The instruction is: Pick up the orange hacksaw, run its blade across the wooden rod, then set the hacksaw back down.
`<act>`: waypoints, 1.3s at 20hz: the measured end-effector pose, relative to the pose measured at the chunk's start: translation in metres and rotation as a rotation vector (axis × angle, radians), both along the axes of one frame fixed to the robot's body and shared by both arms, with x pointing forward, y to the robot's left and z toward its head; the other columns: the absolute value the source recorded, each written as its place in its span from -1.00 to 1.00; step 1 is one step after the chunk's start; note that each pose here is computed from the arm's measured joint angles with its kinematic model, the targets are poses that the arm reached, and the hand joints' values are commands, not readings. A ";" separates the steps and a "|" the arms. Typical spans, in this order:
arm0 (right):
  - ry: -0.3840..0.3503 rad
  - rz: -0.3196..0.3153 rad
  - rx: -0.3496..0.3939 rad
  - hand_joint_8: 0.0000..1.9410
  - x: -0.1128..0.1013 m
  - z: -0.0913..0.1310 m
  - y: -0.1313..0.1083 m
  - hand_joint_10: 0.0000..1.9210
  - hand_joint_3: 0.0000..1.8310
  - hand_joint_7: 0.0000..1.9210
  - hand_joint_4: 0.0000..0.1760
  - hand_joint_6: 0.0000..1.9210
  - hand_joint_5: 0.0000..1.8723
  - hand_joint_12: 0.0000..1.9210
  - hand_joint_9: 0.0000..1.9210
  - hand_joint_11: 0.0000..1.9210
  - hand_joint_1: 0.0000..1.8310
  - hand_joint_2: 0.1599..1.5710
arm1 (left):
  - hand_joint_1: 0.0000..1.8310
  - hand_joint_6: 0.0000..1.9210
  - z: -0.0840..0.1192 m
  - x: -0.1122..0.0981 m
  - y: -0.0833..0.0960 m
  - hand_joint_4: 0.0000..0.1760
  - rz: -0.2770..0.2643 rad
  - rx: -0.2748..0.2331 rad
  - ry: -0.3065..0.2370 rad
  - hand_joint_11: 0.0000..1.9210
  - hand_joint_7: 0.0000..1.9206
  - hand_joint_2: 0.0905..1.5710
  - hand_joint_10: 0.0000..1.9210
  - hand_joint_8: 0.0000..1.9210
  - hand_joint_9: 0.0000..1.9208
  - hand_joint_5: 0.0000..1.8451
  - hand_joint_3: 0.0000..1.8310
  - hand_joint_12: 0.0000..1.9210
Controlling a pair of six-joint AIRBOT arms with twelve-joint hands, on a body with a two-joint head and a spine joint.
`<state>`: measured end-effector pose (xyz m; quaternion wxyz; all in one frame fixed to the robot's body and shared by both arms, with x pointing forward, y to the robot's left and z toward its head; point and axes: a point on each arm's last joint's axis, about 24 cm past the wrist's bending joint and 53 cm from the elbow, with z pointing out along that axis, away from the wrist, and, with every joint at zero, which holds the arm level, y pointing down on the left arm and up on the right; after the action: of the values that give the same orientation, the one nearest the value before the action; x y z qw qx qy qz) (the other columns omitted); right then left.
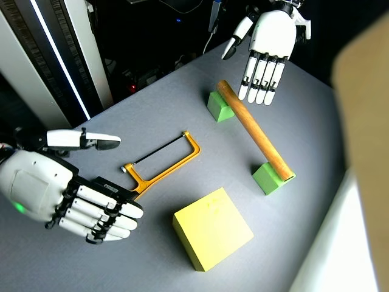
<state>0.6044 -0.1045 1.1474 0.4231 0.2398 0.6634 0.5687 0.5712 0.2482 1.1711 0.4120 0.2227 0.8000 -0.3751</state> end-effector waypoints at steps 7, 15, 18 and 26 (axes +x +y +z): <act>-0.178 0.238 -0.165 0.32 0.006 0.039 0.045 0.60 -1.00 -0.07 -1.00 -0.07 -0.04 0.85 -0.13 -0.12 -0.33 0.28 | -0.63 -0.98 0.044 -0.006 -0.036 -1.00 -0.084 -0.159 -0.093 -0.43 -0.12 0.57 -0.53 -0.89 -0.10 -0.27 -1.00 0.21; -0.470 0.488 -0.266 1.00 0.001 0.074 0.107 1.00 -0.98 0.33 -1.00 1.00 0.19 1.00 0.52 0.71 -0.38 0.55 | -0.05 0.96 0.077 -0.025 -0.077 -1.00 -0.198 -0.299 -0.150 -0.03 0.05 0.65 0.98 0.97 0.05 0.03 -0.99 0.99; -0.643 0.579 -0.298 1.00 0.000 0.104 0.134 1.00 -0.98 0.43 -1.00 1.00 0.33 1.00 0.62 0.78 -0.38 0.70 | -0.19 1.00 0.075 -0.036 -0.086 -1.00 -0.273 -0.299 -0.156 0.47 0.40 0.69 1.00 1.00 0.44 0.40 -1.00 1.00; -0.928 0.779 -0.325 1.00 -0.038 0.139 0.184 1.00 -1.00 0.41 -1.00 1.00 0.24 1.00 0.58 0.77 -0.24 0.73 | -0.22 1.00 0.074 -0.042 -0.089 -1.00 -0.300 -0.302 -0.148 0.55 0.49 0.71 1.00 1.00 0.50 0.44 -1.00 1.00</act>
<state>0.5662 0.0798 1.2862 0.4597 -0.3589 0.5273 0.6180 0.5293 0.1592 1.2448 0.4379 0.3020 0.6602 -0.5303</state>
